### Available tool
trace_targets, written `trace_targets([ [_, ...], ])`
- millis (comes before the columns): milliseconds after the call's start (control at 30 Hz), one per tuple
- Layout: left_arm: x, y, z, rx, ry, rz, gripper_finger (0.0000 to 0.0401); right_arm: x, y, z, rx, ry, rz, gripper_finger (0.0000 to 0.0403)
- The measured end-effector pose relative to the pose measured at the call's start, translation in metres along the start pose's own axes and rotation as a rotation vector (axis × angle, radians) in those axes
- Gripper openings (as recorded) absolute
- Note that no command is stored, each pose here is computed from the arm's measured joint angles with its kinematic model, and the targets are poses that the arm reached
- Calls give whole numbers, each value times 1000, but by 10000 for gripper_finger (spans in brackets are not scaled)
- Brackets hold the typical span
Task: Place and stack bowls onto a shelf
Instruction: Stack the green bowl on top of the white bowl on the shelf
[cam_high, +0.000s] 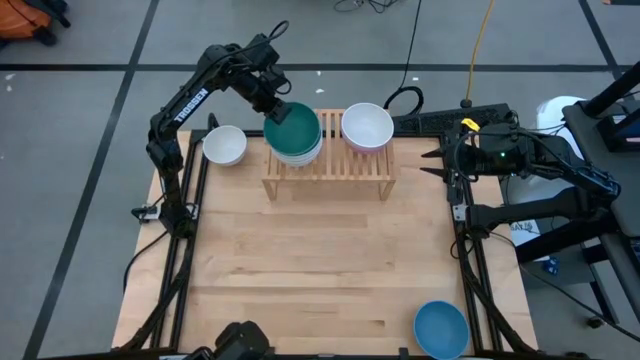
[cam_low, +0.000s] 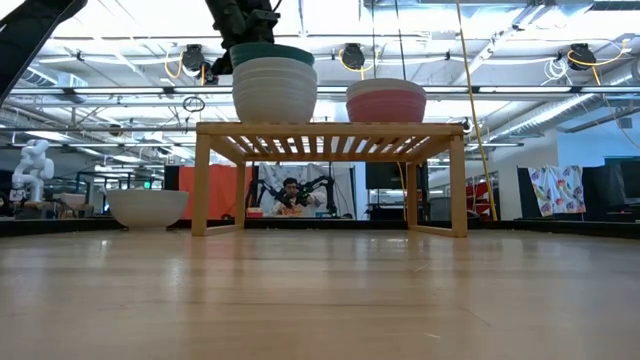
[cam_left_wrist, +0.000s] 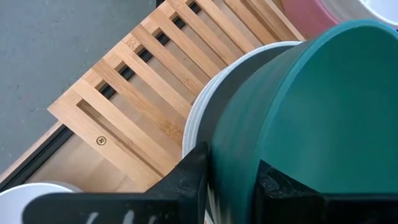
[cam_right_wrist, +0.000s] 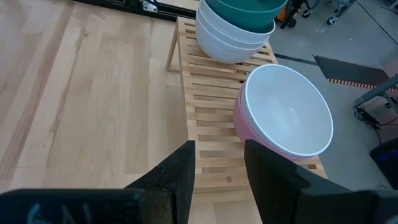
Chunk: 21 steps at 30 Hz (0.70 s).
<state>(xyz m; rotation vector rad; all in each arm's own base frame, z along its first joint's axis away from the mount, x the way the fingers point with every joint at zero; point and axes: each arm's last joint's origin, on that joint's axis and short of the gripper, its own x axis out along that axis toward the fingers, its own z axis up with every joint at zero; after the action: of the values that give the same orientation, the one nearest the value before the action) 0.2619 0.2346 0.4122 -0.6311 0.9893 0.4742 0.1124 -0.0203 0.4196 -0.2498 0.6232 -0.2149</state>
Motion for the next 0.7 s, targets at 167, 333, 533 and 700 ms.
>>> trace_targets([
  [167,0,-1,0,41,0,-2,34,0,0,0,0,0,0,132],
  [333,2,-7,0,98,0,-5,27,0,0,0,0,0,0,132],
  [533,4,-14,-1,143,2,-14,27,0,0,0,0,0,0,132],
  [700,4,-14,-1,144,3,-13,27,0,0,1,2,-13,-3,132],
])
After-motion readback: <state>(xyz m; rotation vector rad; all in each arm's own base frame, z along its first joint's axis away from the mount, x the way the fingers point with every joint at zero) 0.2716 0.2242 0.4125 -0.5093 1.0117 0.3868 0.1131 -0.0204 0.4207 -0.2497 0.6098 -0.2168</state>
